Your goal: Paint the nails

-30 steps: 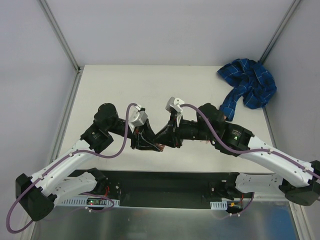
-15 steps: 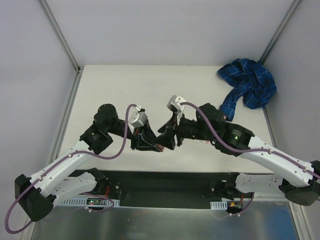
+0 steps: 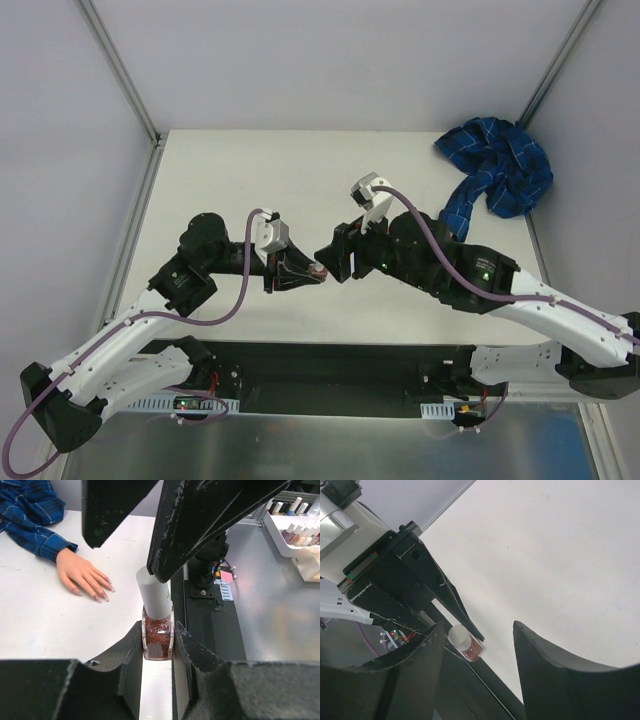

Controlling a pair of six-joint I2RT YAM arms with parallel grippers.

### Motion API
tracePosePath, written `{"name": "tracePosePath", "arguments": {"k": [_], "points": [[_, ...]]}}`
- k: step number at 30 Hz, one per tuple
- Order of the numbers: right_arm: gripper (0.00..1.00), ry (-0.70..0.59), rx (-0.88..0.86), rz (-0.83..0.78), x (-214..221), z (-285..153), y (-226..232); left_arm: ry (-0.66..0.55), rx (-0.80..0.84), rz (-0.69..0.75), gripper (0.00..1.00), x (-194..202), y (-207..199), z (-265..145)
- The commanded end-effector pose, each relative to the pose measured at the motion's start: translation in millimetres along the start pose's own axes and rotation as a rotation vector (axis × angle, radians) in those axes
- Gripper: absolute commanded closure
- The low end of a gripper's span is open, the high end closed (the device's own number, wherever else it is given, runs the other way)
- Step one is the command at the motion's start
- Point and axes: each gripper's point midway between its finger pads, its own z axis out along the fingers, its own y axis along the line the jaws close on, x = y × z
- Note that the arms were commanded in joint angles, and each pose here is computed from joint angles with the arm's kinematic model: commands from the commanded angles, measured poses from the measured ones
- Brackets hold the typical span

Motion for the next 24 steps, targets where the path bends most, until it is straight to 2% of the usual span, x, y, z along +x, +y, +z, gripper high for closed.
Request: {"name": "tracePosePath", "arguments": {"k": [1, 13, 16, 19, 20, 21, 24], "points": [[0.43, -0.009, 0.039, 0.026, -4, -1, 0, -0.026, -0.038, 0.070, 1.00, -14, 4, -2], [0.55, 0.036, 0.035, -0.025, 5, 14, 8, -0.025, -0.044, 0.068, 1.00, -14, 5, -1], [0.64, 0.041, 0.019, -0.037, 6, 14, 10, -0.025, -0.033, 0.067, 1.00, -14, 3, -1], [0.83, 0.039, 0.017, -0.064, 6, 9, 8, -0.024, 0.002, 0.066, 1.00, -14, -3, -1], [0.95, 0.036, 0.017, -0.069, 6, 8, 6, -0.022, 0.035, 0.067, 1.00, -15, -8, -1], [0.99, 0.032, 0.021, -0.073, 5, 6, 4, -0.019, 0.062, 0.062, 1.00, -14, -12, 0], [0.99, 0.027, -0.032, -0.095, 5, 2, 5, -0.005, 0.146, 0.032, 1.00, -12, -23, 2]]}}
